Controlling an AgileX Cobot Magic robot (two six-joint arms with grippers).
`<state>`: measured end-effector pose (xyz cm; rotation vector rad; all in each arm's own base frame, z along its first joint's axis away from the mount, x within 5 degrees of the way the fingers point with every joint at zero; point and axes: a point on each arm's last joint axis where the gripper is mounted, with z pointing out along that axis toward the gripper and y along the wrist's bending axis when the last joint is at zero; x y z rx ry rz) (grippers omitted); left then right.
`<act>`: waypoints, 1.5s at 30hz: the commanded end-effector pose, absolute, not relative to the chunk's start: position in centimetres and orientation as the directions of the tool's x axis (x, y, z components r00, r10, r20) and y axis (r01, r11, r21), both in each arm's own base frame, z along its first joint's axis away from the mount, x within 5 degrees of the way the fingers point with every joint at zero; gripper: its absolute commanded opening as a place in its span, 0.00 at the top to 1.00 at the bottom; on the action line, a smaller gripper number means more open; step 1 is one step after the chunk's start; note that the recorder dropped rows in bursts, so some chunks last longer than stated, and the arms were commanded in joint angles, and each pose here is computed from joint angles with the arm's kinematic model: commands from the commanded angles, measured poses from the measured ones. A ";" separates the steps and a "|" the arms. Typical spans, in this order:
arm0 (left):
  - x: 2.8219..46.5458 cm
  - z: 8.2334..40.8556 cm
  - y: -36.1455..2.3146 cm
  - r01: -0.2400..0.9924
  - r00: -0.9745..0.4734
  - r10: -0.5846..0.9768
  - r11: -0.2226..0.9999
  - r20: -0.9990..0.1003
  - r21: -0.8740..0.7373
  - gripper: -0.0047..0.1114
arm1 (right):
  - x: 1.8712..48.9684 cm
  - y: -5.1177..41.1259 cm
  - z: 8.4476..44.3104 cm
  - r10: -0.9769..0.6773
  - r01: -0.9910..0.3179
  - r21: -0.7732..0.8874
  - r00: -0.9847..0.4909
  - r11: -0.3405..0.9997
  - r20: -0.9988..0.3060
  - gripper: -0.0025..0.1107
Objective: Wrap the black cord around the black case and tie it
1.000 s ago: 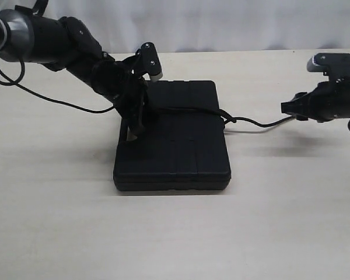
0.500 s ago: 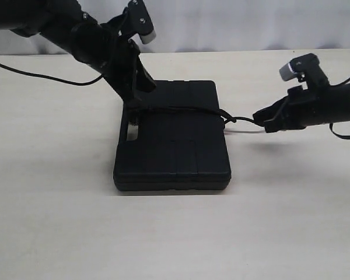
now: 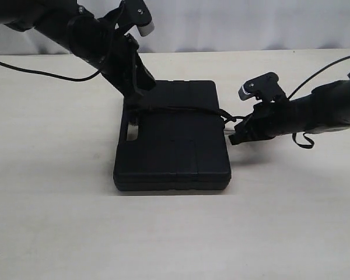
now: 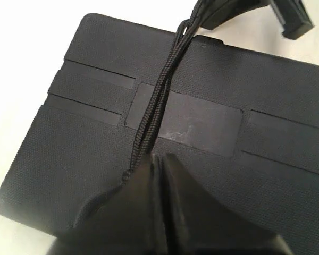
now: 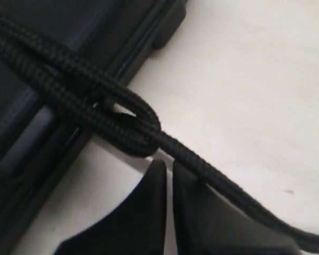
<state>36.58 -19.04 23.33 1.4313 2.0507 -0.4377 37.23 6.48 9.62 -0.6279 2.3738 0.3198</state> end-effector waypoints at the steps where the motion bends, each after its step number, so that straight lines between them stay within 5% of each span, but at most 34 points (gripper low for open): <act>1: 36.5 23.6 -19.0 0.925 -0.253 0.722 0.376 -0.643 0.058 0.96 | 38.1 7.3 8.9 -0.340 -0.555 0.107 -0.638 0.825 -0.691 0.94; 12: 36.6 23.6 -19.0 0.921 -0.251 0.719 0.382 -0.648 0.068 0.96 | 37.5 9.6 10.7 -0.273 -0.710 0.260 -0.543 0.655 -0.794 0.94; 20: 36.7 23.6 -19.1 0.920 -0.254 0.717 0.385 -0.649 0.066 0.96 | 37.0 9.2 11.3 -0.390 -0.741 0.186 -0.528 0.645 -0.754 0.94; 27: 36.8 23.5 -19.0 0.918 -0.248 0.721 0.388 -0.646 0.080 0.96 | 37.4 7.0 12.5 -0.355 -0.553 0.076 -0.627 0.830 -0.693 0.94; 33: 37.0 24.1 -18.9 0.882 -0.309 0.674 0.468 -0.671 0.064 0.96 | 36.5 7.0 15.3 -0.311 -0.536 0.085 -0.605 0.840 -0.733 0.94; 37: 36.5 27.2 -18.4 0.845 -0.304 0.622 0.525 -0.721 0.096 0.96 | 34.4 5.6 19.1 -0.238 -0.399 0.017 -0.582 0.917 -0.777 0.94; 45: 31.6 32.3 -15.4 0.709 -0.261 0.481 0.684 -0.837 0.172 0.96 | 28.9 5.9 24.2 -0.144 -0.431 0.084 -0.471 0.899 -0.870 0.94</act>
